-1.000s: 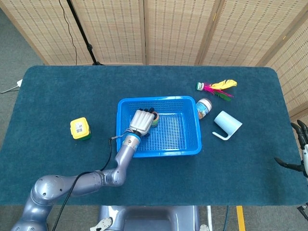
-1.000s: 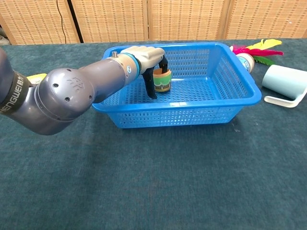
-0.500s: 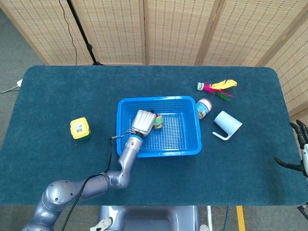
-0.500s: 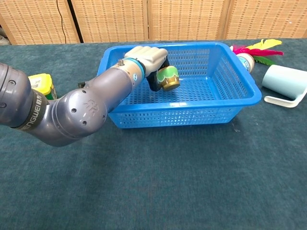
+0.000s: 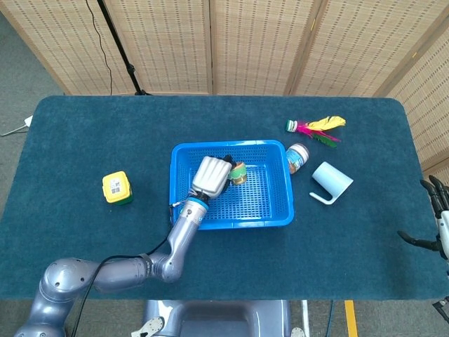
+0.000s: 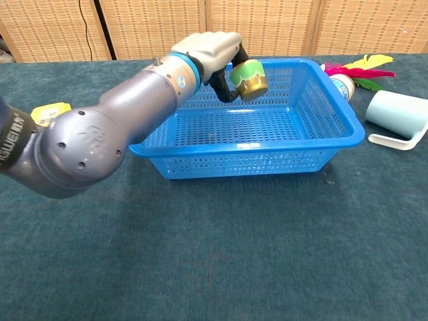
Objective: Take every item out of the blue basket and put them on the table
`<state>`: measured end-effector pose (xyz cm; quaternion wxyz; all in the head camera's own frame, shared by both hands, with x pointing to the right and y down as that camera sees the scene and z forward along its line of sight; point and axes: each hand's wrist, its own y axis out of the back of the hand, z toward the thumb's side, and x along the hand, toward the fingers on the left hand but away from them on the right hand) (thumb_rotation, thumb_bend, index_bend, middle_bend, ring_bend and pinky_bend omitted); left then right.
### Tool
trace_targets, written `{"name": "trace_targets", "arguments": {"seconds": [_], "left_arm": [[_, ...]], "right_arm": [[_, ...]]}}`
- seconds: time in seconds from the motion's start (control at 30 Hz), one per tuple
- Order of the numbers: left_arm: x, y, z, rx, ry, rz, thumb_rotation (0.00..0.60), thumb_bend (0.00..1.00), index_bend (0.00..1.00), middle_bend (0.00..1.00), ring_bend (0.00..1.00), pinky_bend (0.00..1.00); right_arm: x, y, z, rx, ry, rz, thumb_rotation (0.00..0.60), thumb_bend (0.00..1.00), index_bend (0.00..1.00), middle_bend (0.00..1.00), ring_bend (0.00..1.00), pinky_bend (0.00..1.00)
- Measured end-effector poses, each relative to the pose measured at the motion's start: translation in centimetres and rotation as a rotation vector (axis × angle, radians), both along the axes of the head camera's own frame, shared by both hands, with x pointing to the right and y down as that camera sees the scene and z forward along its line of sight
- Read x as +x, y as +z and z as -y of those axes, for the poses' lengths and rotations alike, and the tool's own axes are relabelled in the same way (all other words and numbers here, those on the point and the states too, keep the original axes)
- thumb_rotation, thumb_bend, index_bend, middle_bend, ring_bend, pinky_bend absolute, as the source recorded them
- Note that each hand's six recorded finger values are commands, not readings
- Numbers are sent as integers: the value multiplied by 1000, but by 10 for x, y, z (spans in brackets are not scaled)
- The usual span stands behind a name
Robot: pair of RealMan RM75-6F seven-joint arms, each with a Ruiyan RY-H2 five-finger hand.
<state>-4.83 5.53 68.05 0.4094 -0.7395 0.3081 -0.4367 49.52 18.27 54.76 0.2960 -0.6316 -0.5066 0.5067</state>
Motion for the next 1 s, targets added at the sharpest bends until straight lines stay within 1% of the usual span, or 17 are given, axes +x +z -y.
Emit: {"name": "trace_targets", "arguments": {"seconds": [0.1,0.2,0.23,0.3,0.33,0.43,0.5,0.6,0.7,0.9,1.0], "left_arm": [[-13,-25,4,24,-7,-53,600,609,793,528,525,530],[-39,-52,11,61,-31,-91,600,608,793,528,525,530],[-53,-63,15,77,-46,-101,600,607,793,528,525,530],[-77,-77,20,100,-74,-108,600,606,791,528,524,530],[-95,-85,24,116,-98,-108,600,605,791,528,524,530],[-142,-98,30,140,-162,-105,600,603,789,528,523,530],[-167,-102,32,144,-200,-105,600,603,787,528,523,530],[-202,-104,32,136,-256,-113,600,603,783,528,522,530],[-229,-98,31,121,-297,-110,600,601,780,528,522,530],[-278,-68,32,92,-359,-34,600,591,755,527,514,530],[-296,-46,32,65,-385,1,600,585,737,515,499,530]], "right_arm": [[-4,-2,-1,3,-10,6,600,0,0,0,0,0],[-8,-3,-3,6,-24,13,600,0,0,0,0,0],[-9,-4,-3,7,-28,15,600,0,0,0,0,0],[-13,-6,-4,10,-40,19,600,0,0,0,0,0],[-14,-6,-5,10,-43,21,600,0,0,0,0,0],[-17,-6,-6,8,-53,23,600,0,0,0,0,0],[-19,-7,-7,9,-60,24,600,0,0,0,0,0],[-23,-8,-8,12,-70,23,600,0,0,0,0,0],[-26,-10,-9,15,-79,20,600,0,0,0,0,0],[-31,-9,-12,10,-98,18,600,0,0,0,0,0],[-35,-6,-13,-1,-111,16,600,0,0,0,0,0]]}}
